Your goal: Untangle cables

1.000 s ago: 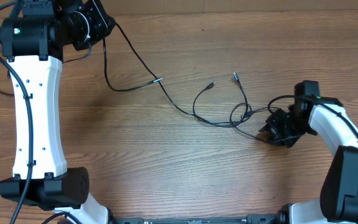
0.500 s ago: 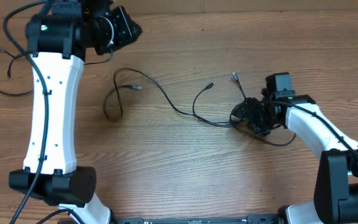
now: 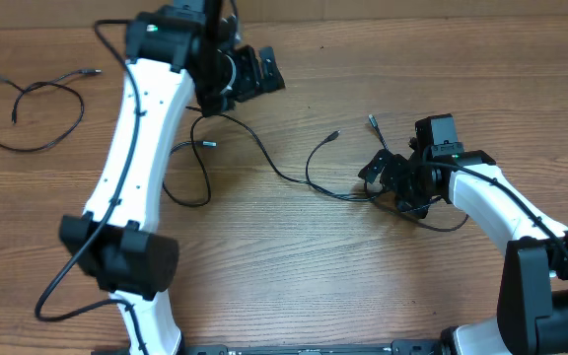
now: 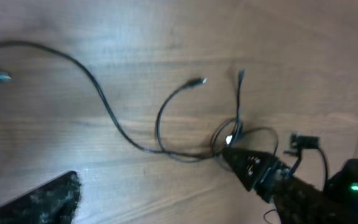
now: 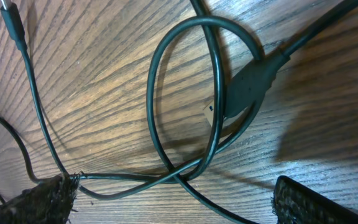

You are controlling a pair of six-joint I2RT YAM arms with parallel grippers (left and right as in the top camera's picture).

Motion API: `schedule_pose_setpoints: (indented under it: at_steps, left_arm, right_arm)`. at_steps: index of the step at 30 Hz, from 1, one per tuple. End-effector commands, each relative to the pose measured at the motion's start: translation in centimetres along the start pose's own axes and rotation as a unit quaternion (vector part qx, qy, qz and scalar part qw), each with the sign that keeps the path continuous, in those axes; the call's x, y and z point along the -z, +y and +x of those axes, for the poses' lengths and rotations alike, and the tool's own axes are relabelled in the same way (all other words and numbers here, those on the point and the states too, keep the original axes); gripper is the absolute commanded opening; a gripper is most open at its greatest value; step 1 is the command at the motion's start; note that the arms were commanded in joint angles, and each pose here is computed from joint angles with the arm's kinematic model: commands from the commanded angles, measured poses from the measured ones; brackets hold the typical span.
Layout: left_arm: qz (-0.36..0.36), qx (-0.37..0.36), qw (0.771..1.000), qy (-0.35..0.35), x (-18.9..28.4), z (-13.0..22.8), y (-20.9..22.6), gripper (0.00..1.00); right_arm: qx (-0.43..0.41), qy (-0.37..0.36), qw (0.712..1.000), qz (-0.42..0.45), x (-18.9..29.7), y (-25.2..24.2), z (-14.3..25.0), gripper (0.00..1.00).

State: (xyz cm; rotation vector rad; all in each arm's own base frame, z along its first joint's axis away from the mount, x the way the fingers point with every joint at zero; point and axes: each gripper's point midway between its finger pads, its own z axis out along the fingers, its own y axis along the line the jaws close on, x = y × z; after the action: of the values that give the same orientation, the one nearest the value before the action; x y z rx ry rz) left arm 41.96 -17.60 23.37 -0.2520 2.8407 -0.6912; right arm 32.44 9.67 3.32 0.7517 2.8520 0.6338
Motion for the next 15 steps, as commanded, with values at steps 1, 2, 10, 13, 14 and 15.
schedule_pose_setpoints:
  at_steps: [1,2,10,13,14,15]
  left_arm:
    - [-0.023,0.037,0.998,0.042,-3.1,1.3,-0.1,0.81]
    - [-0.029,0.044,0.997,0.054,-4.1,1.6,0.0,0.76]
    - [-0.093,0.161,0.974,0.129,-9.5,4.1,2.2,0.65]
    - [-0.111,0.193,0.963,0.15,-10.9,4.8,3.0,0.86]
    - [-0.113,0.195,0.961,0.161,-11.6,5.1,3.1,1.0]
    - [-0.114,0.198,0.958,0.176,-12.5,5.5,3.3,1.0]
  right_arm:
    - [0.0,-0.005,1.0,0.006,0.0,-0.3,-0.1,1.0]
    - [0.0,-0.005,1.0,0.006,0.0,-0.3,-0.1,1.0]
    - [0.0,-0.003,1.0,0.007,0.0,-0.3,-0.1,1.0]
    - [0.0,-0.004,1.0,0.007,0.0,-0.3,-0.1,1.0]
    - [0.0,-0.004,1.0,0.007,0.0,-0.3,-0.1,1.0]
    - [0.0,-0.003,1.0,0.007,0.0,-0.3,-0.1,1.0]
